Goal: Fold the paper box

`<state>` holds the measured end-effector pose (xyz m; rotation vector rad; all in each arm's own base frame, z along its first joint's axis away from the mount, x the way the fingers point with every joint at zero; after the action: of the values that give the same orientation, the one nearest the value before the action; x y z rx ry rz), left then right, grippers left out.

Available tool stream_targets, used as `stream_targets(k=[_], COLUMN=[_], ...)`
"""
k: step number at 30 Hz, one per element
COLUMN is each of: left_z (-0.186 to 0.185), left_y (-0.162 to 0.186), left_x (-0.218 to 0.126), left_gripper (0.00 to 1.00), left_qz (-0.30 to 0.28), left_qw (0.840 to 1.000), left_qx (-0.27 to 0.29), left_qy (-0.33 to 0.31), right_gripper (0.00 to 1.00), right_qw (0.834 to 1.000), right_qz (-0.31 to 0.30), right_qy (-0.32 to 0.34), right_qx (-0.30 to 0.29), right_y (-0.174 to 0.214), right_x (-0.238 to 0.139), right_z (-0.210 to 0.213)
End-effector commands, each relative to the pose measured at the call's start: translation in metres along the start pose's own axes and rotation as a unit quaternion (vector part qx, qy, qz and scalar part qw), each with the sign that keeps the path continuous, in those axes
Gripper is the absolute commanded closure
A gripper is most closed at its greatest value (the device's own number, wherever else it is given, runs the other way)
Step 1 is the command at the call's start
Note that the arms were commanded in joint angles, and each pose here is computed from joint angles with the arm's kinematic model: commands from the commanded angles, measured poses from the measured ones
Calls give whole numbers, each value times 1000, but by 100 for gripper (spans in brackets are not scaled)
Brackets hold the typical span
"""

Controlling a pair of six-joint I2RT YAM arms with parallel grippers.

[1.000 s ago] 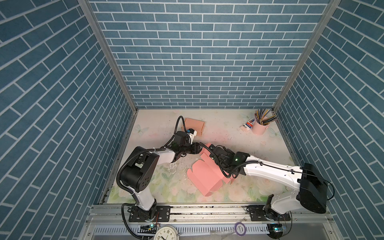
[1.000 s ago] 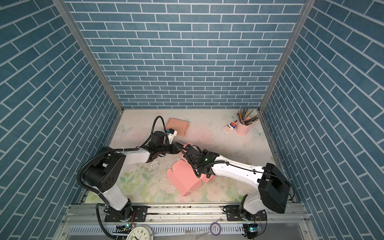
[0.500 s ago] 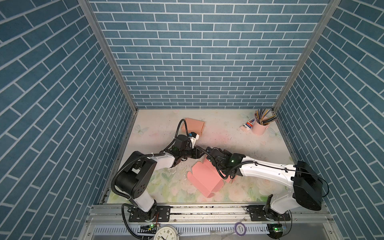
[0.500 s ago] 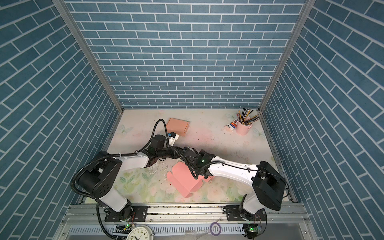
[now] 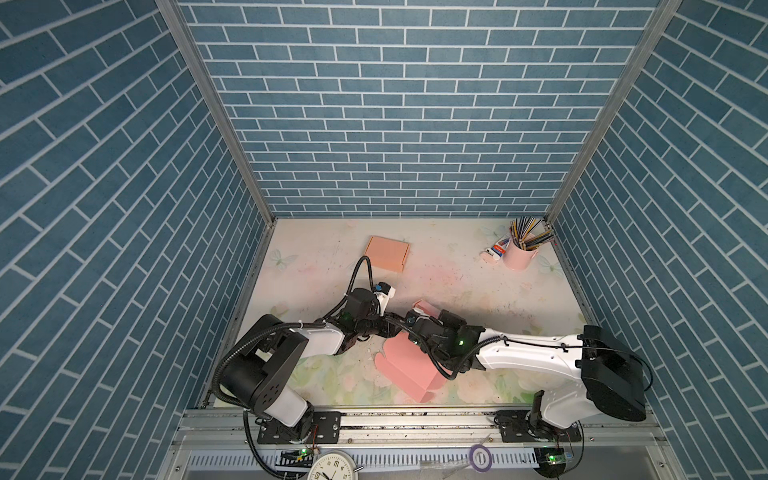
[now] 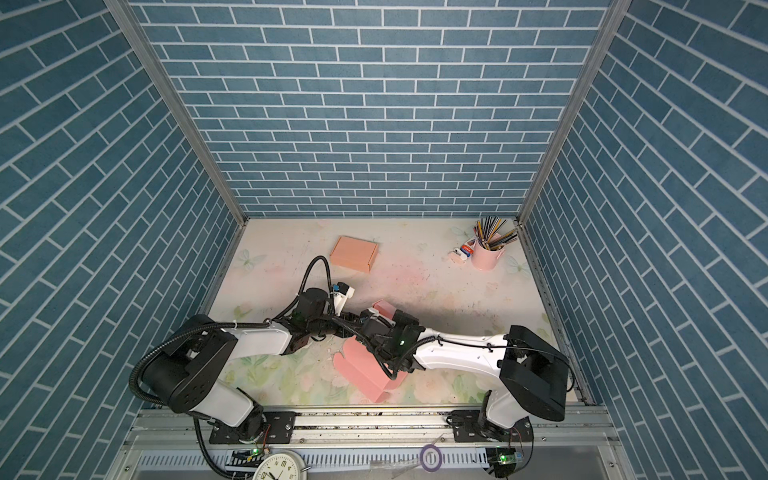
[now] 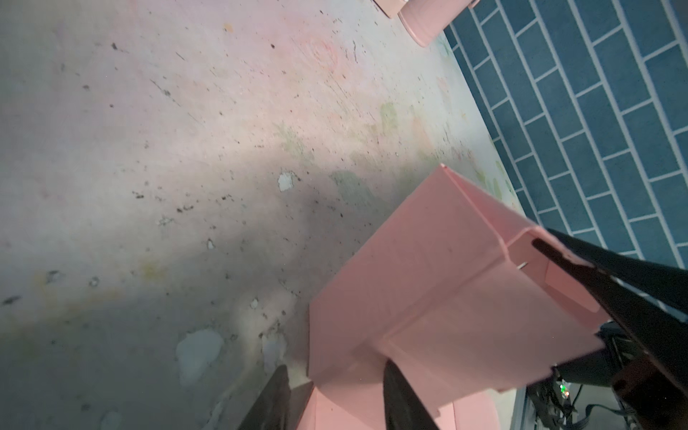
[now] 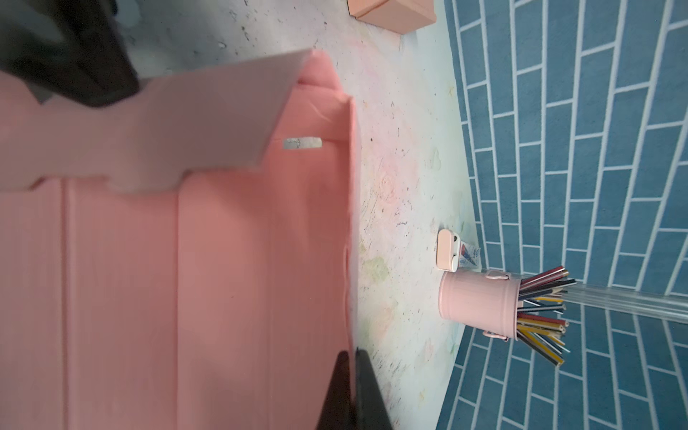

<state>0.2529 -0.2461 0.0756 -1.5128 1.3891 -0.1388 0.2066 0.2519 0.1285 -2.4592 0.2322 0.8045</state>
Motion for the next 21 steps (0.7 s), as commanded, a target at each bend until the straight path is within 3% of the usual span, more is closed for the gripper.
stream_targets(k=[1,21], left_z=[-9,-19], left_y=[-7,18], left_x=[-5,-18], left_gripper=[57,47], left_qz=[-38,-61], left_qw=[998,991], left_qx=[44,114], left_qy=[0,-39], right_gripper=[100,100], right_qw=[999,990], right_qz=[-15,-64], right_qy=[12,67], right_qx=[-38,-108], right_y=[1,3], right_x=[-4,-24], right_z=[9,30])
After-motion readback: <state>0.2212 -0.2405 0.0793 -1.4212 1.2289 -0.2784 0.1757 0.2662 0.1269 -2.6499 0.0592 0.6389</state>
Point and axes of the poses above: each gripper's point midway between its finger pads, its own x axis out along the fingers, its own z axis along the line the jaws close on, y = z × x, the point moved 3 cm from there along -x, back along the fingers, and after that the axes turned 14 degrees about x, right-handed, at the moved point
